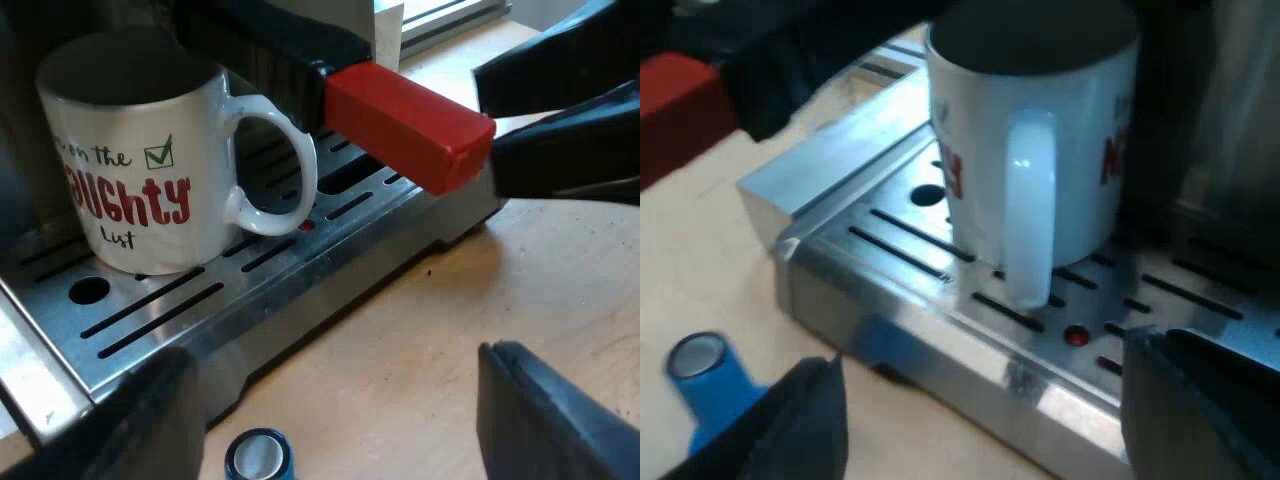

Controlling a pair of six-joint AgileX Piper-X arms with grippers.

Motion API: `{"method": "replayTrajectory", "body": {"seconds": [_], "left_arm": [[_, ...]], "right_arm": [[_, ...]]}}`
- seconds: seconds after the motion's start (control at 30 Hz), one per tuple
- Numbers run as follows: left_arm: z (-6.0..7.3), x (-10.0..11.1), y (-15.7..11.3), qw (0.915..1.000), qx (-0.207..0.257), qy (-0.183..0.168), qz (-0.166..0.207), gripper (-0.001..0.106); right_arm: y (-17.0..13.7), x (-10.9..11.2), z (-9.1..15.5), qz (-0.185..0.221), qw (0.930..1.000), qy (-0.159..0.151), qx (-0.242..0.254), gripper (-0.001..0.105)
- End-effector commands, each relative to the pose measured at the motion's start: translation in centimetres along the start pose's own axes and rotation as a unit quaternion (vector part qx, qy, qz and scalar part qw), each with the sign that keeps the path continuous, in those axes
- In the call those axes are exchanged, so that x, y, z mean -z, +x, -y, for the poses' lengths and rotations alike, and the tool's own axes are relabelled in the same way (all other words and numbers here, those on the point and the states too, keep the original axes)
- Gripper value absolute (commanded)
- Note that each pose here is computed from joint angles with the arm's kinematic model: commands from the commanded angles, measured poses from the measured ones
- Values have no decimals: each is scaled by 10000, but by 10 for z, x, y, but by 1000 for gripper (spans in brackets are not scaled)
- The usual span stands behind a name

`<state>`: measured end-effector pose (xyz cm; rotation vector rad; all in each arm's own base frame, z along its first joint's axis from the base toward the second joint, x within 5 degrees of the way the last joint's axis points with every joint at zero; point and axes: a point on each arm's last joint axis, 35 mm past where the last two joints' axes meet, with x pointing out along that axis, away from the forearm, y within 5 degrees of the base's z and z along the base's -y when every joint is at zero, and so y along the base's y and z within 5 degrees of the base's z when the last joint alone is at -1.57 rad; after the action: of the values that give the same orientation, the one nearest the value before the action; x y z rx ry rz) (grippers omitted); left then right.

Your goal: Remove mug from coffee machine

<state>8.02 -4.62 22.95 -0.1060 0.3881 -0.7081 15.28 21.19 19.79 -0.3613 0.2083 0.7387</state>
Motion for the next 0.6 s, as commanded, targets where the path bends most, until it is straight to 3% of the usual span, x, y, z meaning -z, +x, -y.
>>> {"method": "replayTrajectory", "body": {"seconds": [0.03, 0.37, 0.6], "left_arm": [[0, -2, 0, 9999, -28, 34, 96, 61], [0, -2, 0, 9999, -28, 34, 96, 61], [0, -2, 0, 9999, -28, 34, 96, 61]], "right_arm": [[9, 2, -3, 150, 9998, 114, 84, 60], [39, 19, -12, 462, 9980, 266, 332, 60], [63, 18, -17, 369, 9975, 260, 536, 60]]}}
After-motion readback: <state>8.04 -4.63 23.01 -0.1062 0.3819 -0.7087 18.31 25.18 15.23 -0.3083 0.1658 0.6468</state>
